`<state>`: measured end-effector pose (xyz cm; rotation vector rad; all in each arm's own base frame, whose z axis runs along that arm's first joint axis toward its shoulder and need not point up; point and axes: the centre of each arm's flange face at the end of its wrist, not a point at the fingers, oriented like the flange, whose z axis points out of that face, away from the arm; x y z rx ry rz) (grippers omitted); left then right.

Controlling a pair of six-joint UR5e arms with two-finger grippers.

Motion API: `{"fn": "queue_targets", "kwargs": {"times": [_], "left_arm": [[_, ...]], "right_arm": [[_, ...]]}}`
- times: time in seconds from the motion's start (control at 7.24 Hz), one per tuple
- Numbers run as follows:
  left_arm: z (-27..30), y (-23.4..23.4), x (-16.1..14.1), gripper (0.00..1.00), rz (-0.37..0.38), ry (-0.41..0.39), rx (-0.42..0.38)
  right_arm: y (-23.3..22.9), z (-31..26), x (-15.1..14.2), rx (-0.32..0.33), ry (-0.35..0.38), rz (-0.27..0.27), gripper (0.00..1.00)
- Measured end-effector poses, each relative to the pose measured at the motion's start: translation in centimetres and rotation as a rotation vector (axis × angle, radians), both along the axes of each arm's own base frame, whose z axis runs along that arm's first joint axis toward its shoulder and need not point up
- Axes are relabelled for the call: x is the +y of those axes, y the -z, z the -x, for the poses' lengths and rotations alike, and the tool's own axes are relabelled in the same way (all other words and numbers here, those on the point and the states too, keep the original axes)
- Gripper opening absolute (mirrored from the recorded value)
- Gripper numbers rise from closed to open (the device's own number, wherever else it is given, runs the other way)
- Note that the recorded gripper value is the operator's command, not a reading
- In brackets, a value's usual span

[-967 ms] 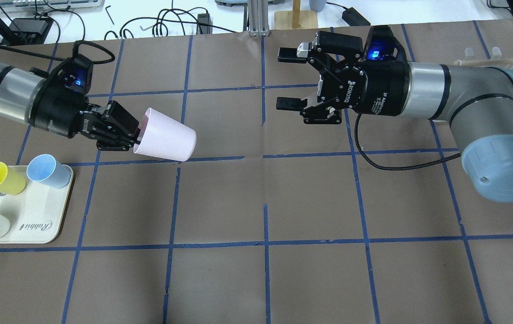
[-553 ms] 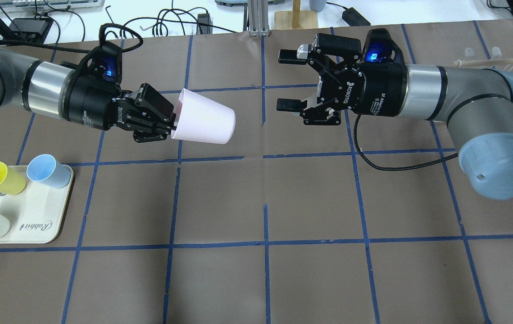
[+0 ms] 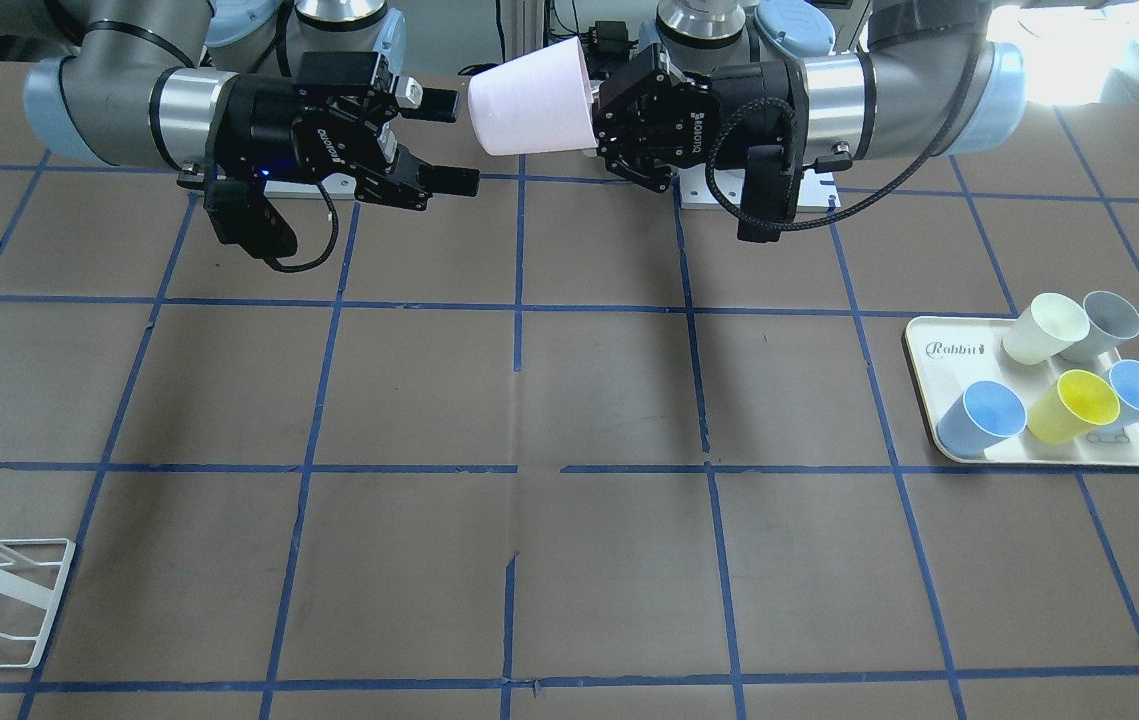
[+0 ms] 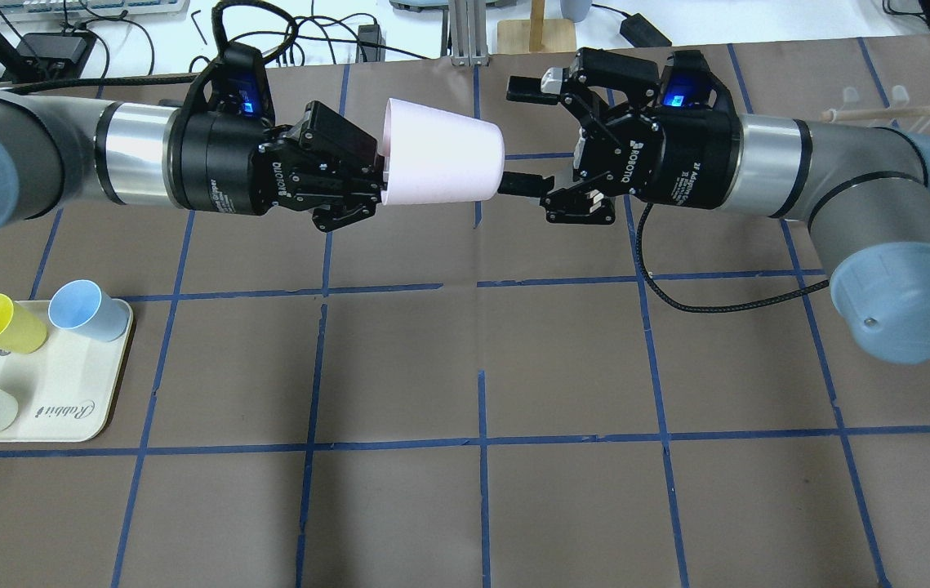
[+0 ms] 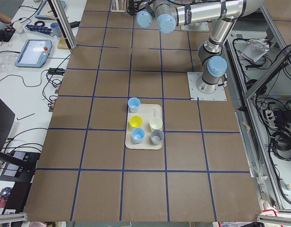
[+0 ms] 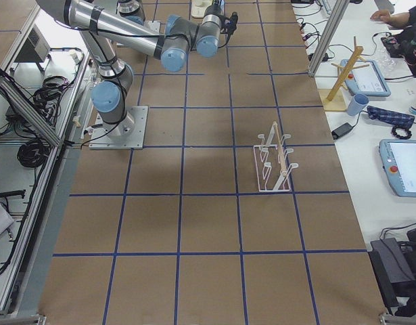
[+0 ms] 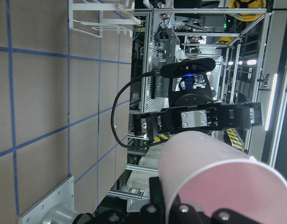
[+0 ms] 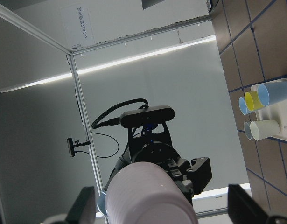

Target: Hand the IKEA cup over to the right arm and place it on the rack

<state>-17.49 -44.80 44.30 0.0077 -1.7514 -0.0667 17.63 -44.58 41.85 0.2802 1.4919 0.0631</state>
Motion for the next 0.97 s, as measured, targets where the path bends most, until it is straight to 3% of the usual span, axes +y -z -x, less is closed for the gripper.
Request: {"fn": "queue_targets", "kwargs": {"times": [0.97], "left_arm": [[0.6,0.2,2.0,0.0,0.052,-0.018,0.033]], "right_arm": [[0.0,-1.1,2.1,-0.021,-0.028,-0.129,1.0]]}}
